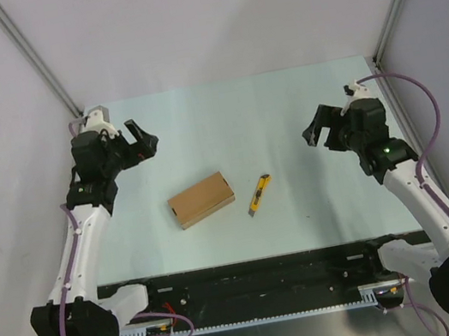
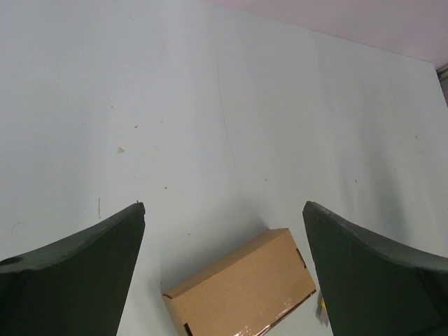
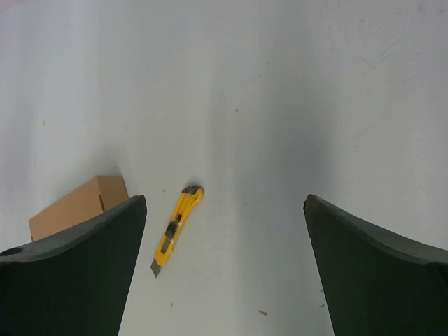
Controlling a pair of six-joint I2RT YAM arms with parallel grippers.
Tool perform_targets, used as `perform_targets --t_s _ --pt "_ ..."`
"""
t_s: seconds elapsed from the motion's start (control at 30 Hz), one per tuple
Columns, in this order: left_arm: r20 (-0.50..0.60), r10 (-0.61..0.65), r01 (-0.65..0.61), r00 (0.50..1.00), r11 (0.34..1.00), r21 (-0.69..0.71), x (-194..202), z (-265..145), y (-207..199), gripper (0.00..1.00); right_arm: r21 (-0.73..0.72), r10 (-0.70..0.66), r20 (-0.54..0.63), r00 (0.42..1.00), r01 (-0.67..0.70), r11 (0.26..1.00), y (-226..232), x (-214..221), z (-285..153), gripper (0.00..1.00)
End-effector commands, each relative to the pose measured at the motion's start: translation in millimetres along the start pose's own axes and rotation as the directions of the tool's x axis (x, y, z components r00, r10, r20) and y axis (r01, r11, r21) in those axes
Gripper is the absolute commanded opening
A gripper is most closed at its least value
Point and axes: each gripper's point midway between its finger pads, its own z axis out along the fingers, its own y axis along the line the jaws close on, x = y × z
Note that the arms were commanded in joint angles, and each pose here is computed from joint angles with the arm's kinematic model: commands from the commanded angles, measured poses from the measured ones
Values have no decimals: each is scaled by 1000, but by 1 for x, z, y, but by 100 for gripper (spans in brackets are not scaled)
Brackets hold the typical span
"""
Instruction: Unpack the express box
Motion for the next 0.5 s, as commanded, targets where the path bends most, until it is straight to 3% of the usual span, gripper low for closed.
perform_targets --t_s 0.0,0.23,0.37,0.47 --pt "72 -34 33 997 999 4 -30 2 -4 100 -9 -49 26 998 49 999 19 -6 1 100" --pt "39 -98 96 994 994 62 -37 28 -8 100 29 -68 -42 997 70 997 52 38 -2 96" --pt "54 -119 113 991 988 102 -49 38 -16 100 163 -113 -127 985 133 978 44 80 7 93" --pt "45 -56 46 997 978 201 -50 38 -32 100 217 -104 -170 980 140 966 43 103 11 91"
